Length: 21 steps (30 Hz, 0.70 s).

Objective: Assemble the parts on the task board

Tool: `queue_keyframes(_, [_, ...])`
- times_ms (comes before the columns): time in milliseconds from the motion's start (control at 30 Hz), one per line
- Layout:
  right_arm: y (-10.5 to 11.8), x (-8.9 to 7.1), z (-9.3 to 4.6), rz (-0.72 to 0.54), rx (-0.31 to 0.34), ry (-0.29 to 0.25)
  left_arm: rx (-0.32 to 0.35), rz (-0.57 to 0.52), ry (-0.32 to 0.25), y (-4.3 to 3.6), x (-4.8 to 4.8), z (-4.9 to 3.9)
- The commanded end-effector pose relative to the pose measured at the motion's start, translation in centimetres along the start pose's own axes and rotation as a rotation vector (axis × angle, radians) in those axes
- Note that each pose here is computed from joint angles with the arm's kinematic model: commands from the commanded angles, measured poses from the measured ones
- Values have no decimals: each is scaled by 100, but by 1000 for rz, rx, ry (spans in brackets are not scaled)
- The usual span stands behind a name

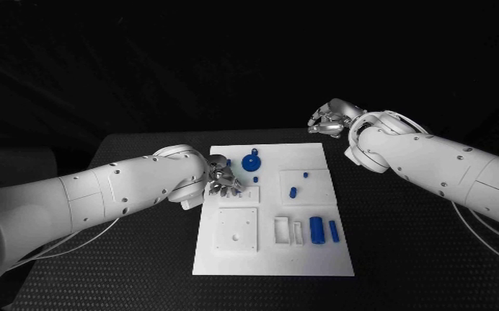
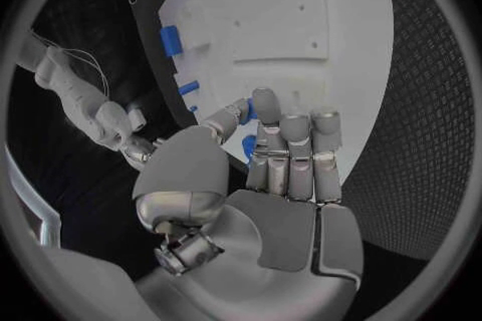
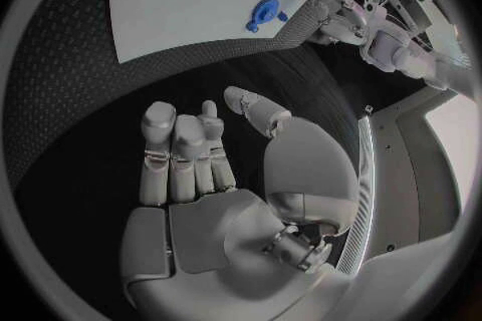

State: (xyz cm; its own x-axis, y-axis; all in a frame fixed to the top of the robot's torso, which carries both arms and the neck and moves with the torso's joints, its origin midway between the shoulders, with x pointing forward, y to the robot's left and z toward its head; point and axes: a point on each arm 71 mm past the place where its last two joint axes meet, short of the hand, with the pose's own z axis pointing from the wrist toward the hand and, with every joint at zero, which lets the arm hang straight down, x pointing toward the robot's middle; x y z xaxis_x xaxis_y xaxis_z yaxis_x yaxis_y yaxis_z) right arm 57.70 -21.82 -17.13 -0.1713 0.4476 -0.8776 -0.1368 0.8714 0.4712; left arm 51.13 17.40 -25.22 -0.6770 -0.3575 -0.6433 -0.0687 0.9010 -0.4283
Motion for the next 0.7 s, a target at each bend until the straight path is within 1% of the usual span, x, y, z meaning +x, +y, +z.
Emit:
queue_keyframes(33, [12,17,3,-3,-10,12,29,-22,69,-57,-53,-23])
queue_keyframes(100, [16,21,3,-3,-10,13,28,-31,79,-84,-126,-45])
queue_keyframes(200, [22,25,6,-3,-11,14,31,-20,82,-107,-197,-68])
queue_keyframes(267, [22,27,7,-3,-11,14,28,-16,97,-119,-224,-74])
queue_keyframes(333, [27,30,8,-3,-12,15,13,-10,148,-115,-214,-74])
queue_keyframes(400, [30,33,10,-2,-12,15,-16,25,233,-108,-188,-64])
queue_keyframes(467, [32,34,11,-2,-12,16,-26,46,271,-103,-182,-57])
queue_keyframes(500, [33,35,12,-2,-12,16,-30,51,277,-102,-188,-52])
queue_keyframes(700, [42,42,17,-2,-13,17,-46,55,264,-104,-279,-14])
